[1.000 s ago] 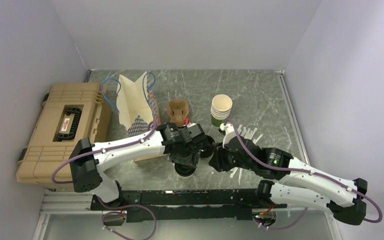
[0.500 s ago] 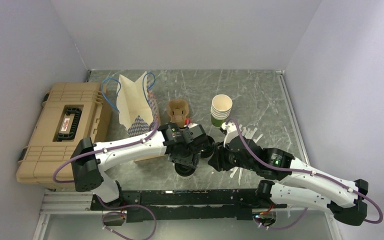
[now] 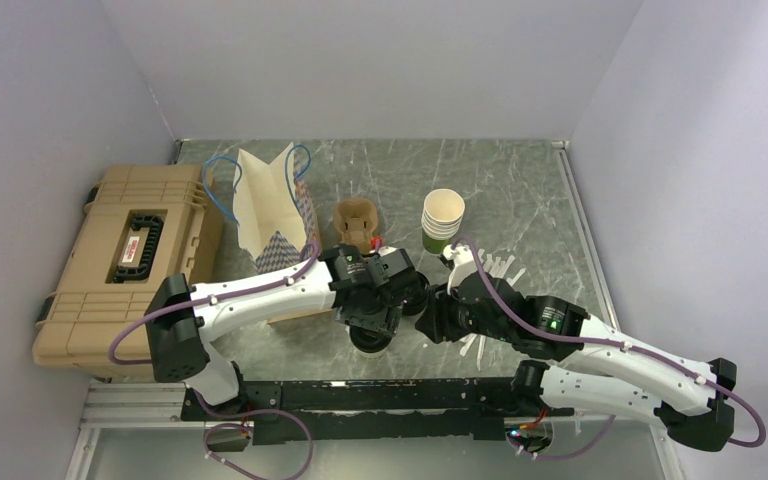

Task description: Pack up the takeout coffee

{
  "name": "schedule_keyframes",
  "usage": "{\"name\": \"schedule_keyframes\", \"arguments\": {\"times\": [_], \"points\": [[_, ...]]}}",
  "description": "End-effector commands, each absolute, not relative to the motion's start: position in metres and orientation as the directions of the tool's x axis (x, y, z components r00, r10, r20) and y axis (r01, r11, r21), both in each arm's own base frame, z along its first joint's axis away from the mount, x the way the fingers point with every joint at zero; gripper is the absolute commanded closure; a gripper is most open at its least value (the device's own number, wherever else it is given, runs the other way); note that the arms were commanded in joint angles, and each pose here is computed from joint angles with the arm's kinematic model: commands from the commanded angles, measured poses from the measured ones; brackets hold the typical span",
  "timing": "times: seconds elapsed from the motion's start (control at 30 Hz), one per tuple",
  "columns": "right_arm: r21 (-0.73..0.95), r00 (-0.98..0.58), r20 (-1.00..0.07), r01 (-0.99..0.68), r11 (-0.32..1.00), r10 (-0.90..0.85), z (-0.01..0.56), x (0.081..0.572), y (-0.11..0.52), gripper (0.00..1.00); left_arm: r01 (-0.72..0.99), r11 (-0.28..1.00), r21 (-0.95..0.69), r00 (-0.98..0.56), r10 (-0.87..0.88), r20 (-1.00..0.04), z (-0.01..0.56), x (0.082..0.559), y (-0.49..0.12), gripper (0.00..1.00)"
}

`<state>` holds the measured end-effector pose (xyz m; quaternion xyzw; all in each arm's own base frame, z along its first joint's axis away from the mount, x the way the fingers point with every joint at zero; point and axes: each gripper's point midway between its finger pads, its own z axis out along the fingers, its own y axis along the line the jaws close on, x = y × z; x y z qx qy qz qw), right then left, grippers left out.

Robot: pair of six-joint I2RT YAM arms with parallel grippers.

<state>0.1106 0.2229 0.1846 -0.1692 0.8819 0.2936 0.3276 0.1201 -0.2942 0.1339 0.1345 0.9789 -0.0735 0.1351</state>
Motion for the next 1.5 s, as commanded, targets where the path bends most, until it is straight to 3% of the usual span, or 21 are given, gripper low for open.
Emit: {"name": "schedule_keyframes", "arguments": {"times": [0.0,0.97,1.07,1.33,1.4,1.47], "points": [[0.428,-0.711,-0.701,-0.486,0.762,-0.060,0.197,0.116,0.226,0.55,0.294,0.954,-0.057,-0.924,0.268,-0.271,0.127,0.119,-0.290,0.51],[0.425,-0.709,-0.703,-0.484,0.765,-0.058,0.199,0.116,0.223,0.55,0.299,0.953,-0.050,-0.916,0.271,-0.297,0.139,0.124,-0.292,0.29],[0.424,-0.709,-0.703,-0.484,0.766,-0.058,0.198,0.116,0.223,0.55,0.299,0.953,-0.054,-0.915,0.271,-0.298,0.139,0.124,-0.293,0.22],[0.424,-0.709,-0.703,-0.484,0.766,-0.058,0.199,0.116,0.224,0.55,0.298,0.953,-0.063,-0.914,0.266,-0.305,0.141,0.124,-0.292,0.18],[0.424,-0.709,-0.703,-0.483,0.766,-0.059,0.199,0.116,0.224,0.55,0.300,0.952,-0.069,-0.912,0.264,-0.313,0.145,0.125,-0.293,0.02],[0.423,-0.708,-0.703,-0.485,0.766,-0.060,0.199,0.116,0.224,0.55,0.303,0.950,-0.075,-0.909,0.264,-0.322,0.148,0.126,-0.294,0.01]]}}
